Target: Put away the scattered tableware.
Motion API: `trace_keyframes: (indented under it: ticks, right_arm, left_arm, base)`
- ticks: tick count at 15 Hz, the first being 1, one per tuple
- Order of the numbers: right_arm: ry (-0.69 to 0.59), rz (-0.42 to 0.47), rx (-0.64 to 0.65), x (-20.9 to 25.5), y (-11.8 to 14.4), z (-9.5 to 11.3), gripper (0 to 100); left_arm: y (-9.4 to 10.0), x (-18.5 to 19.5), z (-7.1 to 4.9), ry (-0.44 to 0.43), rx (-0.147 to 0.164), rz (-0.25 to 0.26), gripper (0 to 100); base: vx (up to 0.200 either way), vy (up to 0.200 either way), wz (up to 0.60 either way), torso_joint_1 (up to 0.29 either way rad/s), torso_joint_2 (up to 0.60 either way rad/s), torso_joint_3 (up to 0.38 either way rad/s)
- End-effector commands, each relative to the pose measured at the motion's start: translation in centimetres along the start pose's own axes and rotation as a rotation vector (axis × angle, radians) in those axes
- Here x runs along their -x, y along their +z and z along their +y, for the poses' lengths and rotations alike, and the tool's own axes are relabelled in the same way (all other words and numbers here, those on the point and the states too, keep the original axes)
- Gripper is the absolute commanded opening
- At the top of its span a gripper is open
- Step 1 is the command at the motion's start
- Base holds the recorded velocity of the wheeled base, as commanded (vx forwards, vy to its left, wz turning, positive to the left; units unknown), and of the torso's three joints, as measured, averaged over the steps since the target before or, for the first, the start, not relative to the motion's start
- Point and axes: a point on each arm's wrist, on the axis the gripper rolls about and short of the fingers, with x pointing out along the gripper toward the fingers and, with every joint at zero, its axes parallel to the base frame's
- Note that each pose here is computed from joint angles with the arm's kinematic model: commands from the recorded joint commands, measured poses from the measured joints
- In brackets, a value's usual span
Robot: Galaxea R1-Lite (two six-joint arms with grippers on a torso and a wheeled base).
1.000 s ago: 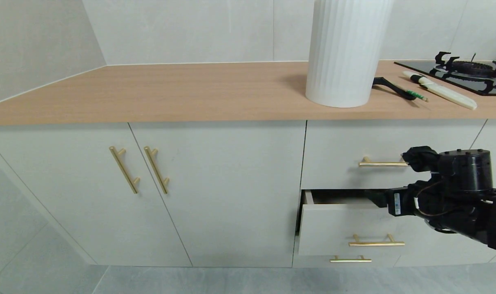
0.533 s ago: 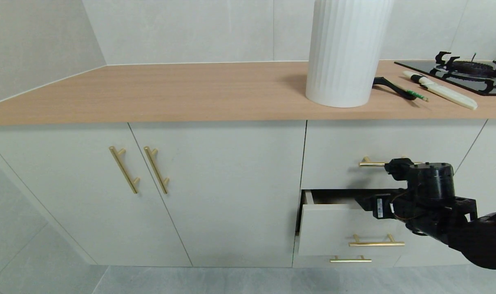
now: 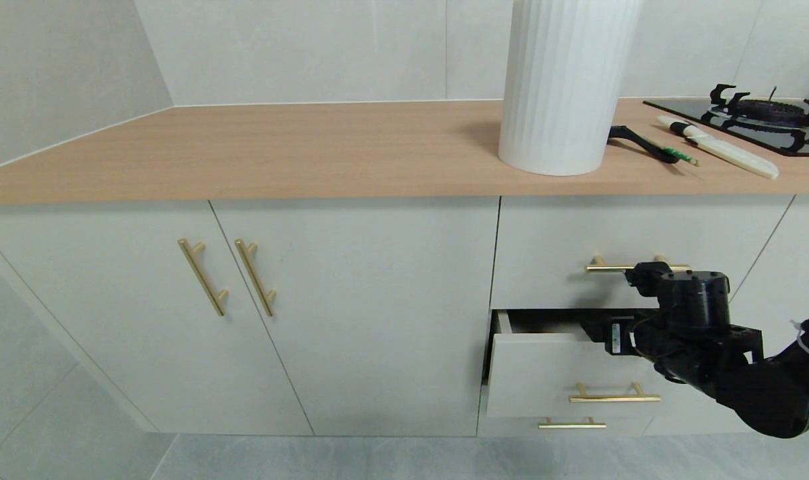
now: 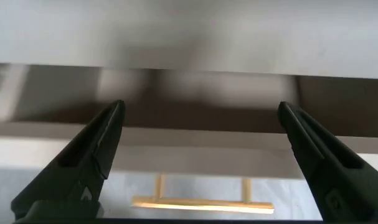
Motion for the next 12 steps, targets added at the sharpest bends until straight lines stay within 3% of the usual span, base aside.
trace_keyframes:
  ticks: [1, 7, 12]
  right_arm:
    - [-0.006, 0.024, 0.006, -0.5, -0.6, 0.0, 100]
    - [-0.009, 0.071, 0.022, 0.5, -0.4, -0.3, 100]
    - [0.028, 0.185, 0.059, 4.1, 1.0, -0.8, 100]
  left_arm:
    - [0.0, 0.0, 0.0, 0.000, 0.000, 0.001, 100]
    - [0.0, 0.0, 0.0, 0.000, 0.000, 0.001, 100]
    - [0.0, 0.0, 0.0, 0.000, 0.000, 0.001, 100]
  base:
    - [0.000, 0.000, 0.00, 0.000, 0.00, 0.000]
    - [0.000, 0.000, 0.00, 0.000, 0.00, 0.000]
    - [0.000, 0.000, 0.00, 0.000, 0.00, 0.000]
